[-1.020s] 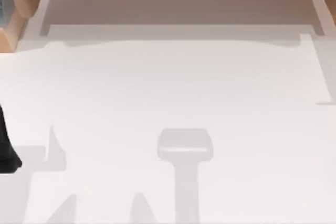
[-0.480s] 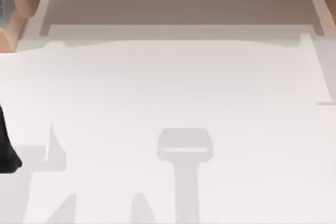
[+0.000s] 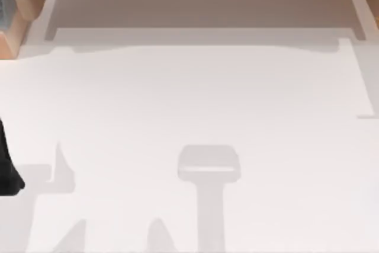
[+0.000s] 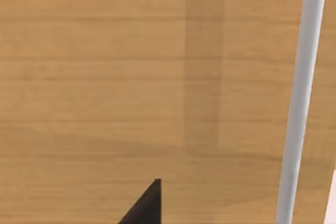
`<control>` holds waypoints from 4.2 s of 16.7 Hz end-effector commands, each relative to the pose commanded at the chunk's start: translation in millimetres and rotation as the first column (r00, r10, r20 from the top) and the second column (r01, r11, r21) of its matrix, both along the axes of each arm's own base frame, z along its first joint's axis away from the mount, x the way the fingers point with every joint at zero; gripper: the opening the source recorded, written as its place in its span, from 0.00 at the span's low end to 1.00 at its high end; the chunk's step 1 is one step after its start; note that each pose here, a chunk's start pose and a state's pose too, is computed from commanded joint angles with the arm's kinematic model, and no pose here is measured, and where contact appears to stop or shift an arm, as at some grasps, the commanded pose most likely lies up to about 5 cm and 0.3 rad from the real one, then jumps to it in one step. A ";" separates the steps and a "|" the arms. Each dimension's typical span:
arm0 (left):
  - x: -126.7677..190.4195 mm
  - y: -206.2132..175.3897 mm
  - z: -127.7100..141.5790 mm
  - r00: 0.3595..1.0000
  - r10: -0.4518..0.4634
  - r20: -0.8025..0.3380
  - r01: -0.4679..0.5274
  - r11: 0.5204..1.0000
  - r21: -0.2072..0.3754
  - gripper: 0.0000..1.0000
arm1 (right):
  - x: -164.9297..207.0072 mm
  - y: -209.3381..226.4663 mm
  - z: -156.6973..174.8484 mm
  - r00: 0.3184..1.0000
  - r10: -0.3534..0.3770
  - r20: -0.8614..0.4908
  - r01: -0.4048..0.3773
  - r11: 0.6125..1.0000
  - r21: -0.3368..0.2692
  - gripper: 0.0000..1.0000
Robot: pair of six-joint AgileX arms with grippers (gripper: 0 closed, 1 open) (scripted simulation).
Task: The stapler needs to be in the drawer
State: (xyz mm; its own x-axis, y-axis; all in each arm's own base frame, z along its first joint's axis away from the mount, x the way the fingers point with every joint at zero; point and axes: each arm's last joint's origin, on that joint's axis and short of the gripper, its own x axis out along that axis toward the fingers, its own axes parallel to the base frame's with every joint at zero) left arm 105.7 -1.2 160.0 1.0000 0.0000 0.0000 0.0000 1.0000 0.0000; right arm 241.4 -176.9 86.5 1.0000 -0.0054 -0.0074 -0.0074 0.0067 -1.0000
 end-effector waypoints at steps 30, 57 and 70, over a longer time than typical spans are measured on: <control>0.0 0.0 0.0 1.000 0.000 0.000 0.000 1.000 0.000 1.00 | -5.0 -24.7 19.1 0.878 -0.312 -0.362 0.478 0.556 0.680 1.00; 0.0 0.0 0.0 1.000 0.000 0.000 0.000 1.000 0.000 1.00 | 20.2 184.0 92.4 0.002 -0.005 -1.000 0.954 -0.300 0.003 1.00; 0.0 0.0 0.0 1.000 0.000 0.000 0.000 1.000 0.000 1.00 | 19.7 185.0 27.2 0.004 -0.005 -1.000 0.954 -0.299 0.005 1.00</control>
State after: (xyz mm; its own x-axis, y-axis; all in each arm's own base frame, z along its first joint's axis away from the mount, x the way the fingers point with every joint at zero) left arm 105.7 -1.2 160.0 1.0000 0.0000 0.0000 0.0000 1.0000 0.0000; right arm 261.1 8.2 113.7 0.0010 0.0032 -1.0000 0.3050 0.9524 0.0033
